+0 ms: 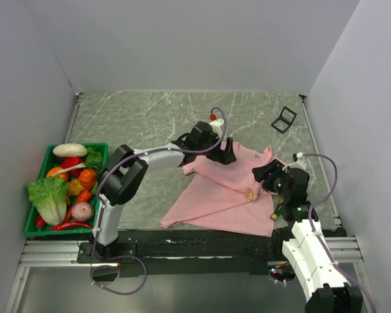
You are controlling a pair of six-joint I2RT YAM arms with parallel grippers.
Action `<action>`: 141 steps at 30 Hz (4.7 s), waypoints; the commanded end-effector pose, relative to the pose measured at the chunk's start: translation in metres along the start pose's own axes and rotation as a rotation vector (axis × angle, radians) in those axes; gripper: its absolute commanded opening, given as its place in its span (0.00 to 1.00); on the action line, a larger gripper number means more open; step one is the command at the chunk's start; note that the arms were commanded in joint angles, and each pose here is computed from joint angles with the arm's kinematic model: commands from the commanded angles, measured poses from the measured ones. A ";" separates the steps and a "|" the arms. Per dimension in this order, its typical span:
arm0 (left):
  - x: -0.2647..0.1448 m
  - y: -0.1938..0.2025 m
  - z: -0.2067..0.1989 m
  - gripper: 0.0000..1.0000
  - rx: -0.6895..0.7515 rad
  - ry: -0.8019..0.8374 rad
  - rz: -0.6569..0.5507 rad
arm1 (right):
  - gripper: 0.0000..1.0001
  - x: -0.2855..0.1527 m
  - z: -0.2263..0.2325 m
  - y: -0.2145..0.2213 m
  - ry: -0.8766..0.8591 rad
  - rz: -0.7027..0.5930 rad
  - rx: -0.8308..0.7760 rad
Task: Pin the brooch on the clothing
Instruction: Pick up the clothing with brooches from the center of the board, then flatten out the clothing with brooches at the center of the board.
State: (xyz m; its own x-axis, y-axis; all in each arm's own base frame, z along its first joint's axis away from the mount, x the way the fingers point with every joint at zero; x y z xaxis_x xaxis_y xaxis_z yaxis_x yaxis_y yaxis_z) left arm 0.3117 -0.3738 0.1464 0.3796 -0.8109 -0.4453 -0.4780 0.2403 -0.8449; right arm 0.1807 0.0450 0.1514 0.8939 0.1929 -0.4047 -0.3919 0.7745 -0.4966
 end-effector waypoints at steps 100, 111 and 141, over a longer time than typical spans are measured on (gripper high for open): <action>-0.065 -0.061 0.234 0.01 0.102 -0.653 0.104 | 0.61 0.286 0.049 -0.107 0.723 0.350 -0.351; -0.075 -0.063 0.236 0.01 0.095 -0.671 0.067 | 0.42 0.298 0.046 -0.107 0.736 0.408 -0.345; -0.254 -0.179 0.107 0.01 0.458 -0.784 -0.481 | 0.00 0.076 0.192 -0.199 0.298 -0.259 -0.406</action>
State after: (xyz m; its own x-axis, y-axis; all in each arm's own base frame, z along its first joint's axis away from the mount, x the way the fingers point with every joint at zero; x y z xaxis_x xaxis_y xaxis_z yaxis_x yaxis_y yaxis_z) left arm 0.4121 -0.1635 0.3292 0.9341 -0.3327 -0.1297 -0.0210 0.3115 -0.9500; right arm 0.3909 0.0266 0.3350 0.8373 -0.1499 -0.5257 -0.4008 0.4856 -0.7769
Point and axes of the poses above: each gripper's point midway between its finger pads, its own x axis out along the fingers, its own z axis along the line the jaws close on, y = z × x, the point moved 9 cm from there along -x, back along the fingers, and after that the axes turned 13 degrees about x, right-handed, at the moved point
